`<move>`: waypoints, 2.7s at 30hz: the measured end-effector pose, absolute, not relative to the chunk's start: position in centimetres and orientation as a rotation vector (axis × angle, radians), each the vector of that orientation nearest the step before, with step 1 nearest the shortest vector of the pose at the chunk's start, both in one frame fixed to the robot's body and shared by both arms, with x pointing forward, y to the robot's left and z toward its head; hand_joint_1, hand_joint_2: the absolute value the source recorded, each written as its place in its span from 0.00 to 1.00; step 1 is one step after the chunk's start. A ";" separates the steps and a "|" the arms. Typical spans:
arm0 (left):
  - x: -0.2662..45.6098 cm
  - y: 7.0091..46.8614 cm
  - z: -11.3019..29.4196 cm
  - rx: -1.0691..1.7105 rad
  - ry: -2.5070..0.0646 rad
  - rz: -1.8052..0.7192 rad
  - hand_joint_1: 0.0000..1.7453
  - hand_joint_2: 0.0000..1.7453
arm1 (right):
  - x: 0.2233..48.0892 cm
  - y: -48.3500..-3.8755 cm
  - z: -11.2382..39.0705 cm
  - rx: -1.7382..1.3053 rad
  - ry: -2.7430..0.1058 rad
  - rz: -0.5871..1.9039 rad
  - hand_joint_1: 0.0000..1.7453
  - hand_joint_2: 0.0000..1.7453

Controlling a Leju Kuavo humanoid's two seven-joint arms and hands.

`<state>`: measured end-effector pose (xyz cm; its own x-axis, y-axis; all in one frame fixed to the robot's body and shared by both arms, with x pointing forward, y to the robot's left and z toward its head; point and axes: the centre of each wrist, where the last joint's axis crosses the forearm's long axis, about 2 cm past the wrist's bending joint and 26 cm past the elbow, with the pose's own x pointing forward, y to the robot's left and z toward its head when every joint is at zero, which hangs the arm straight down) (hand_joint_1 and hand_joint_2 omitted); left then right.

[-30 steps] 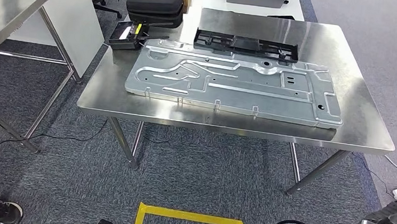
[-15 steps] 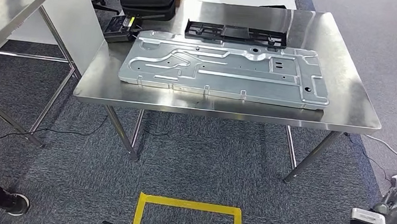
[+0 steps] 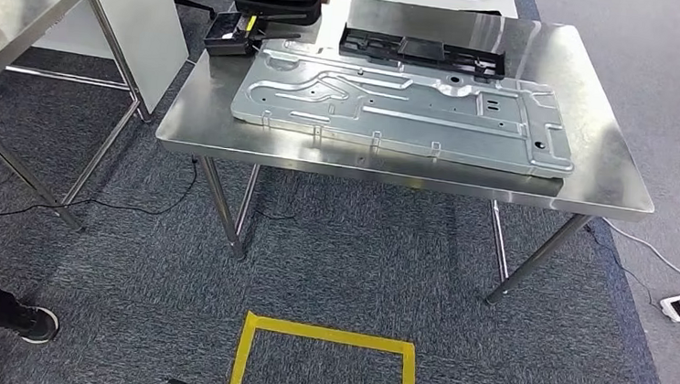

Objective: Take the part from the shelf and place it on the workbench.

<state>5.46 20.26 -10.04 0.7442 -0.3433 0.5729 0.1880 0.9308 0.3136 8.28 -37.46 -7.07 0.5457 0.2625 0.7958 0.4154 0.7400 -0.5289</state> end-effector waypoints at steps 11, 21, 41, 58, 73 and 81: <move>5.6 20.2 -10.0 0.235 -0.671 -0.310 0.00 0.00 | 3.8 -29.6 -10.8 -0.447 -0.303 -0.174 0.00 0.00; 5.5 20.3 -10.0 0.238 -0.665 -0.310 0.00 0.00 | 3.3 -26.1 -11.0 -0.329 -0.210 -0.131 0.00 0.00; 5.5 20.3 -10.0 0.237 -0.669 -0.308 0.00 0.00 | 3.3 -24.5 -10.9 -0.255 -0.177 -0.110 0.00 0.00; 5.4 20.3 -10.1 0.237 -0.671 -0.308 0.00 0.00 | 3.4 -23.8 -10.8 -0.222 -0.191 -0.106 0.00 0.00; 5.3 20.3 -10.1 0.235 -0.668 -0.307 0.00 0.00 | 3.4 -23.6 -10.9 -0.153 -0.191 -0.113 0.00 0.00; 5.3 20.3 -10.1 0.235 -0.666 -0.306 0.00 0.00 | 3.4 -23.6 -10.9 -0.149 -0.192 -0.108 0.00 0.00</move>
